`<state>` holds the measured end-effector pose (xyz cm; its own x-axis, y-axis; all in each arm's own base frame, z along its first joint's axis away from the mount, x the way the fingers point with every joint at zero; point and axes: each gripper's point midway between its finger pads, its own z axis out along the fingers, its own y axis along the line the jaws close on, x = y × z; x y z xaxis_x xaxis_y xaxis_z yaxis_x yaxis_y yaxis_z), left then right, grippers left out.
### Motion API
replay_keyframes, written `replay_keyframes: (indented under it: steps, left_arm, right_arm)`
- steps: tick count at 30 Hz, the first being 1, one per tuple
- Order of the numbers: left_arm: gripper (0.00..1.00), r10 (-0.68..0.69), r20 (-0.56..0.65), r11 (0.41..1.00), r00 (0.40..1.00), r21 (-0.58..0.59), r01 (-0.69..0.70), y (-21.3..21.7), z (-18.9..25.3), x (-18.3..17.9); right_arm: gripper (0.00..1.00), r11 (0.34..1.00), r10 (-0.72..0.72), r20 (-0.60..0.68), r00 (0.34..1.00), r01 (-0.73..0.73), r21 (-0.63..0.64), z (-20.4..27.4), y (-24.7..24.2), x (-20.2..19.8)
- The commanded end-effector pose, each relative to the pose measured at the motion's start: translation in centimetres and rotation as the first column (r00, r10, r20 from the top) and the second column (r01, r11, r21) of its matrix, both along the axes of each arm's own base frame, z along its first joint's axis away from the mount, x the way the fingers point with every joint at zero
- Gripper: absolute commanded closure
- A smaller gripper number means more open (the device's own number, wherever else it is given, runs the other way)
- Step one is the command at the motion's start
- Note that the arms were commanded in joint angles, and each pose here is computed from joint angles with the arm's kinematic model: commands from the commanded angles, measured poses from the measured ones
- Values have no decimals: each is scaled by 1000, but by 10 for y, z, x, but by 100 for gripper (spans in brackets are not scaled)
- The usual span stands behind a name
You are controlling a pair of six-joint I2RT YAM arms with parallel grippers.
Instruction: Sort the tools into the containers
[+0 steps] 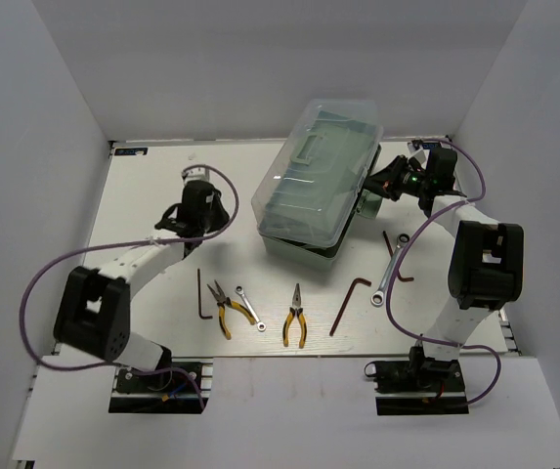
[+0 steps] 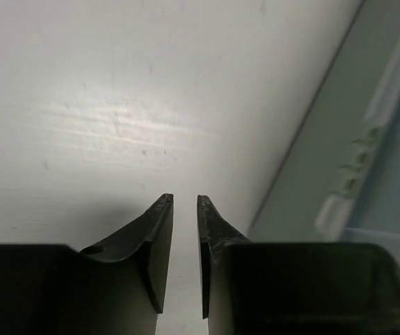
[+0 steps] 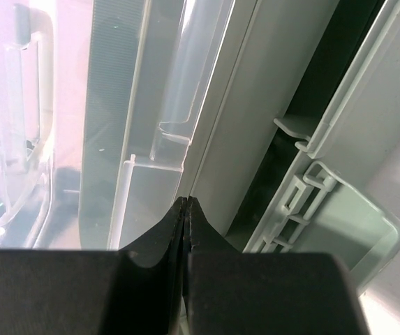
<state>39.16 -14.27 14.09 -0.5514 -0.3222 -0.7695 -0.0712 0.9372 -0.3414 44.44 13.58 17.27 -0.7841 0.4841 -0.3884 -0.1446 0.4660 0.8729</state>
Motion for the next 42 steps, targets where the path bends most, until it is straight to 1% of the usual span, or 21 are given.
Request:
replay_keyframes:
  steps: [1,2,4,5,7,8,9,10,12,13,16,21,22,27,40,42]
  left_arm:
    - [67,-107,92,971,990,-207,124,-39,10,12]
    - [67,-151,51,957,987,-244,159,-51,-7,11]
    - [67,-188,44,941,981,-279,193,-62,-17,14]
    - [67,-212,67,926,975,-306,223,-70,-15,17]
    - [67,-244,49,910,968,-333,247,-81,-31,15]
    - [67,-278,86,888,957,-357,290,-92,-24,15]
    - [67,-287,82,884,954,-361,297,-94,-28,15]
    - [67,-319,89,867,943,-375,329,-101,-31,16]
    - [70,-357,60,847,932,-398,351,-111,-40,11]
    - [71,-357,77,845,931,-398,357,-113,-38,15]
    - [73,-377,53,835,925,-412,365,-120,-49,4]
    - [76,-397,68,825,915,-412,388,-126,-46,-5]
    - [77,-405,68,821,912,-412,396,-129,-46,-10]
    - [77,-426,82,806,901,-419,419,-139,-42,-19]
    - [78,-458,112,758,882,-469,454,-173,-35,-36]
    - [80,-473,115,745,873,-477,466,-183,-34,-41]
  right_arm:
    - [100,999,50,109,993,-49,-5,40,7,-6]
    - [100,999,50,112,992,-50,-6,41,7,-7]
    - [100,998,55,109,993,-54,-8,41,7,-8]
    - [100,998,55,111,992,-54,-10,42,7,-9]
    - [100,998,61,110,992,-60,-11,43,9,-10]
    - [100,998,67,110,992,-66,-14,43,9,-12]
    - [100,997,74,125,989,-72,-23,47,11,-12]
    - [100,997,78,121,990,-75,-27,46,12,-13]
    - [100,996,87,119,989,-84,-29,48,14,-13]
    - [100,996,89,117,989,-87,-28,50,15,-14]
    - [100,995,98,128,987,-95,-28,56,19,-16]
    - [100,995,101,141,985,-99,-23,66,20,-19]
    - [100,992,126,151,981,-124,-23,70,32,-24]
    - [100,990,143,187,972,-141,-29,89,38,-31]
    - [100,984,176,199,964,-167,-60,103,45,-37]
    - [100,984,179,208,962,-170,-61,106,45,-38]
